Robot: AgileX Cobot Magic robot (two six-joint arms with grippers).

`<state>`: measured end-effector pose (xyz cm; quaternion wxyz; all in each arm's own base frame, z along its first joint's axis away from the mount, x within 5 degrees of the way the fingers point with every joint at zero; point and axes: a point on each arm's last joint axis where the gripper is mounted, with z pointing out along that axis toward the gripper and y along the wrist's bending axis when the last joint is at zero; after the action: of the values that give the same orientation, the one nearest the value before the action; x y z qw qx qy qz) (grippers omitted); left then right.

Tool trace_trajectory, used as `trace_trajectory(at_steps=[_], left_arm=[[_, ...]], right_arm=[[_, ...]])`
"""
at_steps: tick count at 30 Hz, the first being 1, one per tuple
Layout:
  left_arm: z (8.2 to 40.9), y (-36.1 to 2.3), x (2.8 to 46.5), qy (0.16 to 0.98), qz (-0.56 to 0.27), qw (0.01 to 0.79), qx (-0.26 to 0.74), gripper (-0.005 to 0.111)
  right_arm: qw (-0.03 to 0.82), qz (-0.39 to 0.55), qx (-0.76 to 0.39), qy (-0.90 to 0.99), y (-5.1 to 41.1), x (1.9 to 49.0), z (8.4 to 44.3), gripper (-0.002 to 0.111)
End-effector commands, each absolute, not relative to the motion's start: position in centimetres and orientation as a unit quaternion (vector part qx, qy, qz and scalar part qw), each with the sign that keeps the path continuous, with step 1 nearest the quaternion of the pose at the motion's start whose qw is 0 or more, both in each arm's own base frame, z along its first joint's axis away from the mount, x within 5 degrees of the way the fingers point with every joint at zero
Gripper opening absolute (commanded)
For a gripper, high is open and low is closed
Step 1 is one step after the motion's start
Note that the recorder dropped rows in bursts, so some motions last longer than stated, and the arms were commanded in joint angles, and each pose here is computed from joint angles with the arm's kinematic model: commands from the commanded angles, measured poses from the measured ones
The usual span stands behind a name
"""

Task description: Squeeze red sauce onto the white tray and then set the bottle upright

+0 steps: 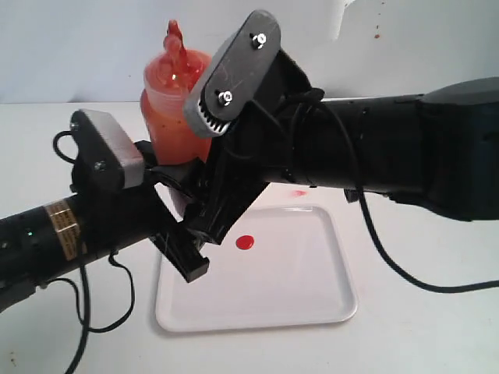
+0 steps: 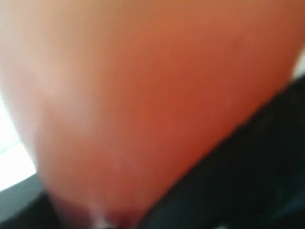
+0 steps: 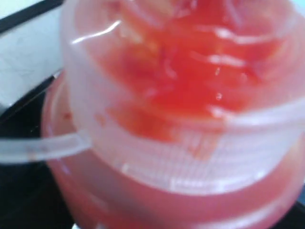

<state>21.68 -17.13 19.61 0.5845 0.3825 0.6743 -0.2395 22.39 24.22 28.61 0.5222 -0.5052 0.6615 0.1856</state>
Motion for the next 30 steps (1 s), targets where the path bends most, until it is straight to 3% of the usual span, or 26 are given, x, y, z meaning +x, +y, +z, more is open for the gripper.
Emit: trace_trajectory(at_steps=[1,11,19,30], left_arm=[[19.6,-18.9,23.5,0.630,-0.233,0.617,0.410,0.000],[16.2,-21.2,28.1,0.650,-0.193,0.595,0.432,0.000],[14.2,-20.7,31.5,0.670,-0.178,0.591,0.413,0.000],[12.4,-20.8,33.7,0.677,-0.172,0.589,0.408,0.000]], right_arm=[[0.506,0.154,-0.497,0.688,24.7,24.9,26.7,0.000],[0.480,0.154,-0.498,0.705,22.9,29.6,23.7,0.000],[0.442,0.187,-0.475,0.738,20.2,32.6,19.8,0.000],[0.436,0.225,-0.480,0.727,21.9,35.8,17.6,0.000]])
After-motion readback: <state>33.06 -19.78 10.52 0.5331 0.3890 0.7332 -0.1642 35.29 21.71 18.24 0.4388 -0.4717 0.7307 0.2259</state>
